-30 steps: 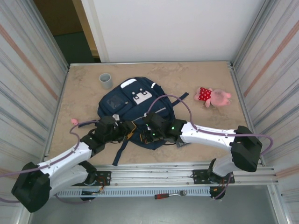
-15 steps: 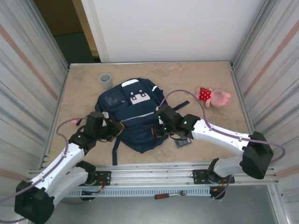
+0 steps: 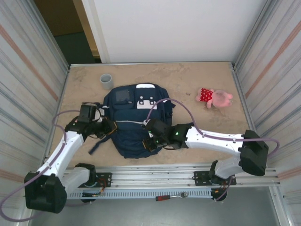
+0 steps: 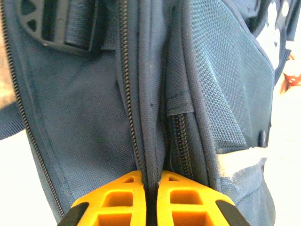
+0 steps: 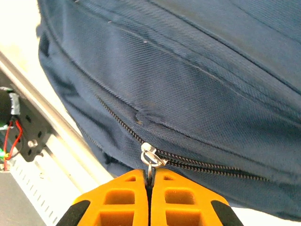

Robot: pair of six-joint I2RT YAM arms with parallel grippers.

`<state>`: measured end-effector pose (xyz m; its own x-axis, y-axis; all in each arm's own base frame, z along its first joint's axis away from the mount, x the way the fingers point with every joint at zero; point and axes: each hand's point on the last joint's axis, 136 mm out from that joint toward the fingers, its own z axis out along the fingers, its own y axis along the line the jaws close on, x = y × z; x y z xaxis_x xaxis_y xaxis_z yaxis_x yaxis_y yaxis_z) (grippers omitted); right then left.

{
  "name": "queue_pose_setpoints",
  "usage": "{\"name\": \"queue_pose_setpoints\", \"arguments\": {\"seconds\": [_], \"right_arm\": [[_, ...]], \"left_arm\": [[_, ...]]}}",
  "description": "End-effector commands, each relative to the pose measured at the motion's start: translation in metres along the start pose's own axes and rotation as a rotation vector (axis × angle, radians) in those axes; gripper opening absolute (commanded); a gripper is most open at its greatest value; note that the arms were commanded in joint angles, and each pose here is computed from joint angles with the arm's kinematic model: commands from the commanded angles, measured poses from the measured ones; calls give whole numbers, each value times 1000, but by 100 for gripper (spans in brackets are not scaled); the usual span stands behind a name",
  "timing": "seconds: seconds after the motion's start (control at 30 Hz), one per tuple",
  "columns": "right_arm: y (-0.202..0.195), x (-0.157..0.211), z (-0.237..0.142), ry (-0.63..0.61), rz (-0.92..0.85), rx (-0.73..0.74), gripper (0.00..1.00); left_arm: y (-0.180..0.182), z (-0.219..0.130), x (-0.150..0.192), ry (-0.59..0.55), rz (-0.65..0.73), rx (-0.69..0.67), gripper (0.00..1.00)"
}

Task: Pack books, pencil case, and school supplies into a backpack

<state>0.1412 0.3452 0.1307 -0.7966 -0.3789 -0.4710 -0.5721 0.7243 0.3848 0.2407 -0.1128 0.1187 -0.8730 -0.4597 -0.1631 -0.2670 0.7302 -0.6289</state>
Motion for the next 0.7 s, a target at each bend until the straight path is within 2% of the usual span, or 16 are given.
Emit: {"name": "queue_pose_setpoints", "arguments": {"seconds": [0.0, 0.1, 0.17, 0.23, 0.47, 0.6, 0.67], "right_arm": [[31, -4, -2, 2, -15, -83, 0], [32, -9, 7, 1, 3, -73, 0], [34, -15, 11, -9, 9, -68, 0], [33, -19, 13, -15, 16, -62, 0], [30, -26, 19, -13, 36, -77, 0], [30, -25, 19, -8, 31, -84, 0], [31, -24, 19, -4, 28, -86, 0]], "left_arm": [[-9, -7, -42, -127, 110, -12, 0], [-12, -3, -53, -141, 113, -10, 0], [-15, -3, -56, -143, 103, 1, 10], [-19, -4, -52, -126, 77, 30, 26], [-27, -24, 0, -119, -138, 165, 54], [-19, -18, 34, -101, -253, 189, 57], [-21, -15, 44, -94, -268, 200, 57]]}}
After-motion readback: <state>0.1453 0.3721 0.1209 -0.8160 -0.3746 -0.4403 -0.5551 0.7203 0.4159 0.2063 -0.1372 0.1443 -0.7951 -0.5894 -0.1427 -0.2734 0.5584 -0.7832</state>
